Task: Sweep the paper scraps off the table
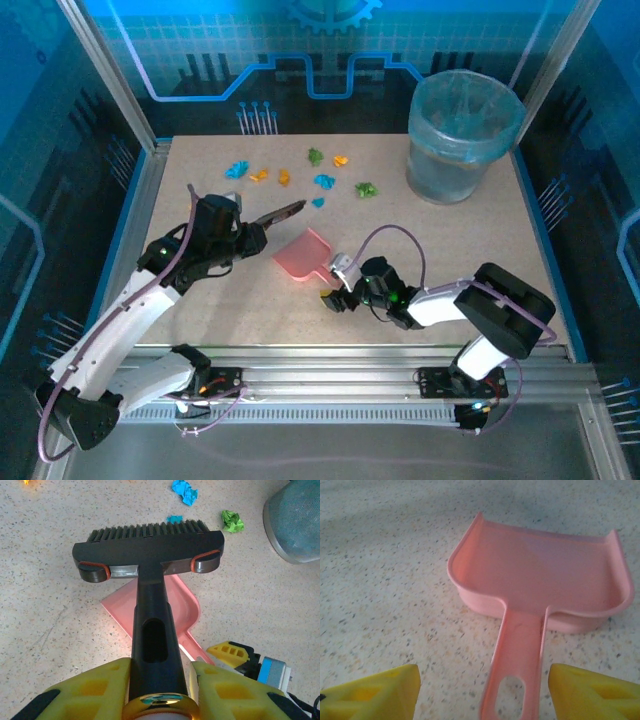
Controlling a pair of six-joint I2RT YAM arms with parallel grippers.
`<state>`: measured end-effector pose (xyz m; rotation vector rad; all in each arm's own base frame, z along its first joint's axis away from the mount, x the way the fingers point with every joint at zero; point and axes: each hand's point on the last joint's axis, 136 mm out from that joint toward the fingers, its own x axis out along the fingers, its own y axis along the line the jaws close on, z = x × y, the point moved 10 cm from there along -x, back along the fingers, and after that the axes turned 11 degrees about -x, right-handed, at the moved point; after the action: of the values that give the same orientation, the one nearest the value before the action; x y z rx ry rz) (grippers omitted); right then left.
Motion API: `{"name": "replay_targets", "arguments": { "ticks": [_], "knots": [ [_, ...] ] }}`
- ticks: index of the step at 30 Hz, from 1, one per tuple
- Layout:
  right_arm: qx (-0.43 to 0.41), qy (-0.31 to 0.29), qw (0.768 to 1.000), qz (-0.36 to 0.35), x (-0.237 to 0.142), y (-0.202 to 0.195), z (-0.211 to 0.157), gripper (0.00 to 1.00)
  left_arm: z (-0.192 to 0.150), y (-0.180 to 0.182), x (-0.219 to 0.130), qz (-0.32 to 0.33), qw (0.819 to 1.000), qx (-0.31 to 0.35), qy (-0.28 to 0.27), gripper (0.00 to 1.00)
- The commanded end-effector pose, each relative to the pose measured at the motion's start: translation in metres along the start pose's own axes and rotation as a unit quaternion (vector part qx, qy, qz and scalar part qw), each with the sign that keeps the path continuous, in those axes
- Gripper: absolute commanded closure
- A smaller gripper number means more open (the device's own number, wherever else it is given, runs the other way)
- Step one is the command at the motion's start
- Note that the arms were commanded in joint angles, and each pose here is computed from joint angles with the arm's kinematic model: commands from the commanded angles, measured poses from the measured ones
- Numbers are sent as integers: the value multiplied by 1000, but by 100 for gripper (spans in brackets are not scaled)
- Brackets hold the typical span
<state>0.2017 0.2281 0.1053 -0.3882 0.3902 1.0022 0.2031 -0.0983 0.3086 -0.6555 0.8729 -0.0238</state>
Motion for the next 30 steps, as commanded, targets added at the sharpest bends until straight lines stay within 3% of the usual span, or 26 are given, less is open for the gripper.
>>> {"name": "replay_targets", "arguments": {
  "ticks": [1, 21, 30],
  "knots": [
    [-21, -37, 999, -31, 6, -7, 13, 31, 5, -1, -1, -20, 1000, -5, -13, 100],
    [-33, -4, 997, -75, 36, -12, 9, 42, 6, 2, 1, -18, 1000, -14, -11, 100],
    [-25, -4, 996, -80, 32, -10, 0, 46, 7, 2, 0, -18, 1000, -16, -12, 100]
  ]
}}
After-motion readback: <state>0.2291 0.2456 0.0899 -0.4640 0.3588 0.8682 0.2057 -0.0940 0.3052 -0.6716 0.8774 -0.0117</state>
